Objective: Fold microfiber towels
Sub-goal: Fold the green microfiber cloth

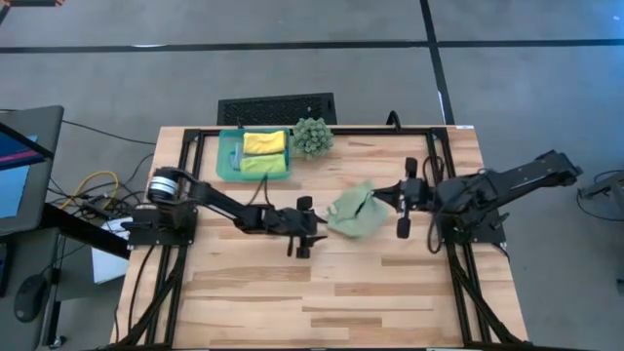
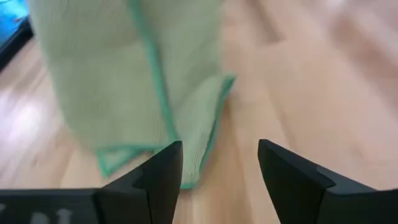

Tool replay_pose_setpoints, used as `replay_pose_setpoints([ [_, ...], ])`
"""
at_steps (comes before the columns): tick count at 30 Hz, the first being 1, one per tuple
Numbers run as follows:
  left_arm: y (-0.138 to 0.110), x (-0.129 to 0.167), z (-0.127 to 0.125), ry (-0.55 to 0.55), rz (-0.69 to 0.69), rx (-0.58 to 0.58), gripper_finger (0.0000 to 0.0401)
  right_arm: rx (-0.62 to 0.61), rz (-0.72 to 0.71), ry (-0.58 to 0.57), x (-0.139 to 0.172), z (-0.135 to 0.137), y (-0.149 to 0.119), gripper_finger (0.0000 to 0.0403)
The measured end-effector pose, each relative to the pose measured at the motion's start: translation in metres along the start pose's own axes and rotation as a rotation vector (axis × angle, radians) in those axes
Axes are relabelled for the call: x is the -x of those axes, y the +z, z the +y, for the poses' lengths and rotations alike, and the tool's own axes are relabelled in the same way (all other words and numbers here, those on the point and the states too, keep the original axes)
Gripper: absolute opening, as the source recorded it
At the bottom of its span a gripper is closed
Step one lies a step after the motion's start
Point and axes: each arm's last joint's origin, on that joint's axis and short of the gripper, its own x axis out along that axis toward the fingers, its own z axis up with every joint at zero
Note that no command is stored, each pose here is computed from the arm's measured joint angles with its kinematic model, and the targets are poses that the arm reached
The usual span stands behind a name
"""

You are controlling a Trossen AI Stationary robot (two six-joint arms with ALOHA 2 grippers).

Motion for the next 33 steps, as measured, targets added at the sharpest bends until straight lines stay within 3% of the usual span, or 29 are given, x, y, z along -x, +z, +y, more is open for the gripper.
replay_pose_setpoints([
  [3,-0.011,-0.017,-0.005,0.083,0.027,0.031,0.0198,0.019,0.029,0.000,-0.007,0.006,-0.003,0.0016],
  [6,-0.011,-0.027,-0.006,0.099,0.027,0.046,0.0192,0.032,0.050,0.000,-0.012,0.009,-0.006,0.0018],
  [12,0.009,-0.032,0.004,0.148,-0.065,0.066,0.0183,0.044,0.070,0.002,-0.017,0.012,-0.009,0.0023],
  [17,0.013,-0.037,0.009,0.116,-0.087,-0.008,0.0182,0.043,0.063,0.017,-0.015,0.014,-0.008,0.0019],
  [23,-0.009,-0.064,0.010,0.085,-0.034,-0.022,0.0177,0.005,0.037,0.080,-0.004,0.023,-0.006,0.0021],
  [28,-0.014,-0.085,0.011,0.197,0.015,-0.040,0.0139,0.012,0.027,0.114,0.002,0.032,-0.005,0.0021],
  [33,-0.013,-0.086,0.015,0.348,0.132,-0.098,0.0078,0.015,0.027,0.158,0.008,0.039,-0.006,0.0017],
])
